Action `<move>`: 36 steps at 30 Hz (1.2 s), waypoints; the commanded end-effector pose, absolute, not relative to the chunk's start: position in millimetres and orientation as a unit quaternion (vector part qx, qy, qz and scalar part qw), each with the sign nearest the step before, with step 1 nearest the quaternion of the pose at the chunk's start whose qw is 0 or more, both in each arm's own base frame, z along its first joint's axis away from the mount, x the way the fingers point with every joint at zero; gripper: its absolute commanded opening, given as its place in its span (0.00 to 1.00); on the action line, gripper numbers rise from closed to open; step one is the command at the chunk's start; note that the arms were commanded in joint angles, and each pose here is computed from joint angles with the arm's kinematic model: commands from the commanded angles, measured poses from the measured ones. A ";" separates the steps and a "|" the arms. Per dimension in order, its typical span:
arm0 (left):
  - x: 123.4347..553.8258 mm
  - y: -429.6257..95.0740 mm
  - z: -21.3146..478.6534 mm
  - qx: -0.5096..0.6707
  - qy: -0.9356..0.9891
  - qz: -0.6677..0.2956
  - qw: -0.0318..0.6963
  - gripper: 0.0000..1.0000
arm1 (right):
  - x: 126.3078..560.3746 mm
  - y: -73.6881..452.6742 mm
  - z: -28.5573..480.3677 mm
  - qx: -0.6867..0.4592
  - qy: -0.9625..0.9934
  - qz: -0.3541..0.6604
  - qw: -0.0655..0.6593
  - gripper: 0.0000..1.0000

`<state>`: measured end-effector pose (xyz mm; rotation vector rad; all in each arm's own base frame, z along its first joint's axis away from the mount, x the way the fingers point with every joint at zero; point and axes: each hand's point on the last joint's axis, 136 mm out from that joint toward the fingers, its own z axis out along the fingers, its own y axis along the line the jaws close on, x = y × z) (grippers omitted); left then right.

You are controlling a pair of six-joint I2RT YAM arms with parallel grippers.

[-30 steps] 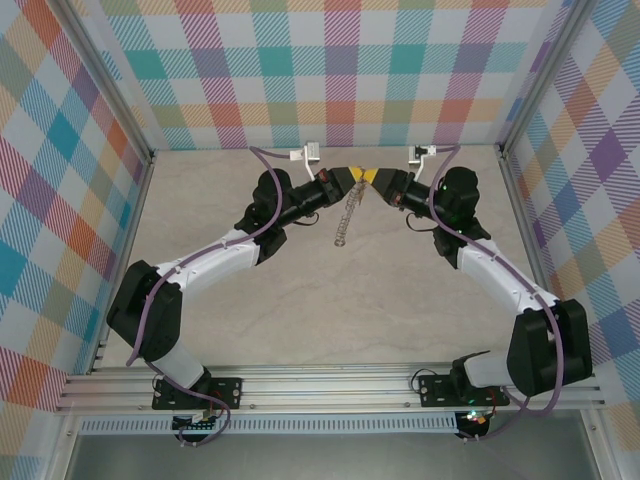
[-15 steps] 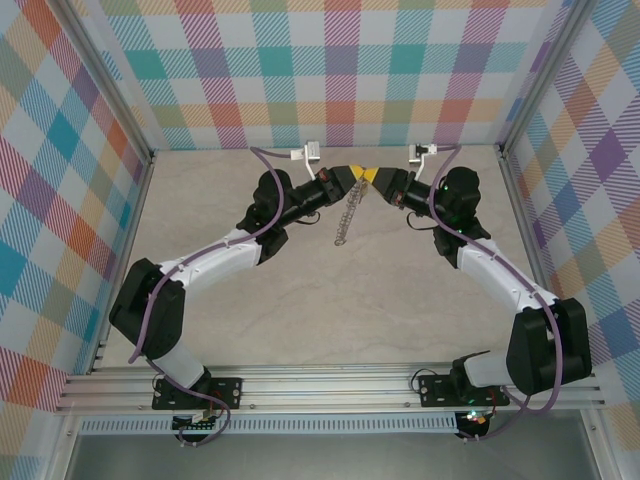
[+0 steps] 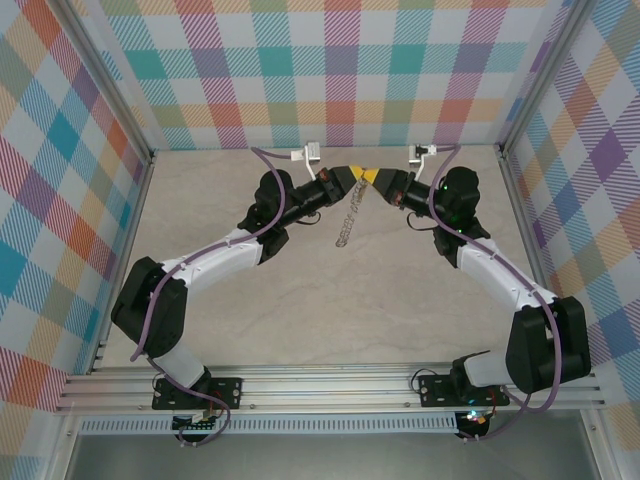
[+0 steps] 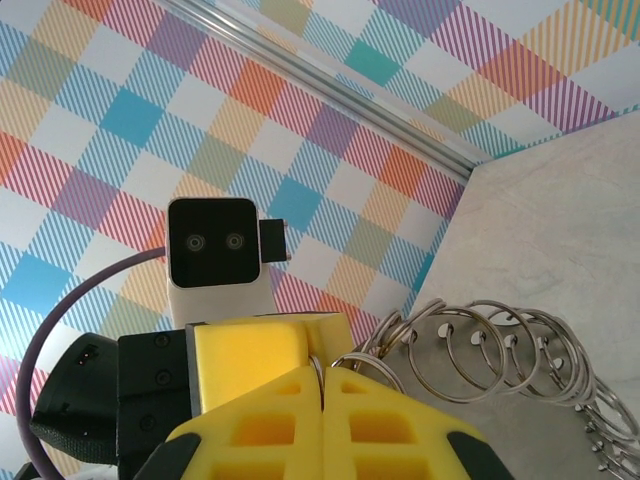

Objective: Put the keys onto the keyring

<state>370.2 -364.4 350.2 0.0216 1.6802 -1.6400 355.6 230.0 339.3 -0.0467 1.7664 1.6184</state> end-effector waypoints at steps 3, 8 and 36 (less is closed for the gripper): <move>363.6 -364.6 362.3 0.029 0.661 -0.636 0.398 0.16 | 340.5 236.6 345.0 -0.064 0.687 0.623 0.367 0.00; 368.3 -344.2 367.2 0.027 0.671 -0.611 0.420 0.43 | 339.5 234.0 343.2 -0.088 0.698 0.613 0.361 0.00; 353.3 -334.3 367.0 0.230 0.714 -0.569 0.337 0.32 | 329.2 241.8 343.2 -0.243 0.687 0.628 0.274 0.00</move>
